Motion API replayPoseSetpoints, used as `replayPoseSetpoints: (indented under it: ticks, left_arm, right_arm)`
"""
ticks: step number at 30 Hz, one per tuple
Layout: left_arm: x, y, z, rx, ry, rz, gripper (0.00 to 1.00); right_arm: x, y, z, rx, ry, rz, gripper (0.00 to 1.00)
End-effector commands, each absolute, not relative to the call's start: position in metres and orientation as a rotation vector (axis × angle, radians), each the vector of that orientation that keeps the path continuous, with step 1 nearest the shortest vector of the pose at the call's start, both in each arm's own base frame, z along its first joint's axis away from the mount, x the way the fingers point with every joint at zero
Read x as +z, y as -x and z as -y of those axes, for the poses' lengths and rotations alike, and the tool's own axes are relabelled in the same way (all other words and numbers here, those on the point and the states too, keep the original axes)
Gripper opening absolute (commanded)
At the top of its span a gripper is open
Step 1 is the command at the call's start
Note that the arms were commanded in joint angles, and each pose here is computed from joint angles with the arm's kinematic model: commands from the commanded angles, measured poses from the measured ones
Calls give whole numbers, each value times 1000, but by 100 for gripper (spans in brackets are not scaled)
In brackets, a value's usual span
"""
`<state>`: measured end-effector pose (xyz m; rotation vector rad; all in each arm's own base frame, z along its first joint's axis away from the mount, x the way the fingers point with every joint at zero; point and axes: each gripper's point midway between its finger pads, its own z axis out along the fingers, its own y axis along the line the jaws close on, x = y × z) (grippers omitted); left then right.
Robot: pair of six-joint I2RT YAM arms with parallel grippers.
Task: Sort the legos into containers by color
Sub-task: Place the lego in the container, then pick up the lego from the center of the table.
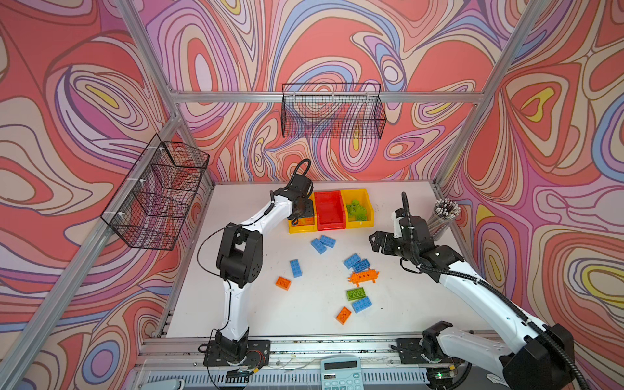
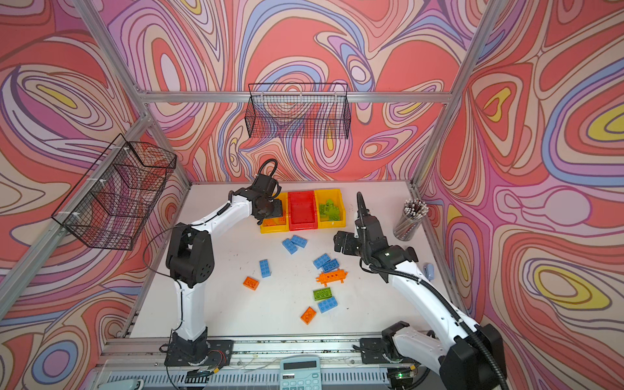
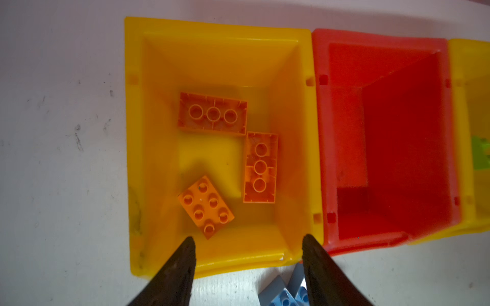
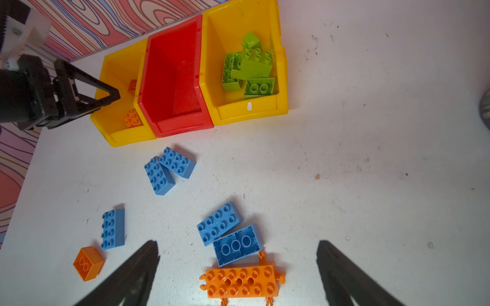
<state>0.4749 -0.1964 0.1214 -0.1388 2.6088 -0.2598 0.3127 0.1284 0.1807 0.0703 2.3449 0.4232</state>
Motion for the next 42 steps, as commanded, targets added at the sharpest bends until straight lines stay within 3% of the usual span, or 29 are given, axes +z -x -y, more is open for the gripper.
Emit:
replayPoseSetpoints:
  ticks: [1, 4, 10, 14, 30, 42]
  left_arm:
    - [162, -449, 191, -353, 166, -2531, 64]
    - [158, -411, 172, -326, 195, -2544, 66]
    - [112, -328, 133, -267, 281, -2629, 81]
    - [74, -292, 121, -275, 331, -2677, 83]
    - [37, -254, 128, -363, 279, -2771, 79]
    - [27, -220, 123, -227, 273, -2823, 77]
  right_arm:
    - [189, -319, -132, 427, -58, -2324, 98]
    - [191, -321, -133, 423, -54, -2324, 98]
    - [189, -326, -138, 437, -39, -2334, 98]
    - [189, -329, -146, 482, -32, -2339, 98]
    - [184, -318, -139, 462, -68, -2361, 98]
    - [171, -316, -153, 492, -38, -2382, 98]
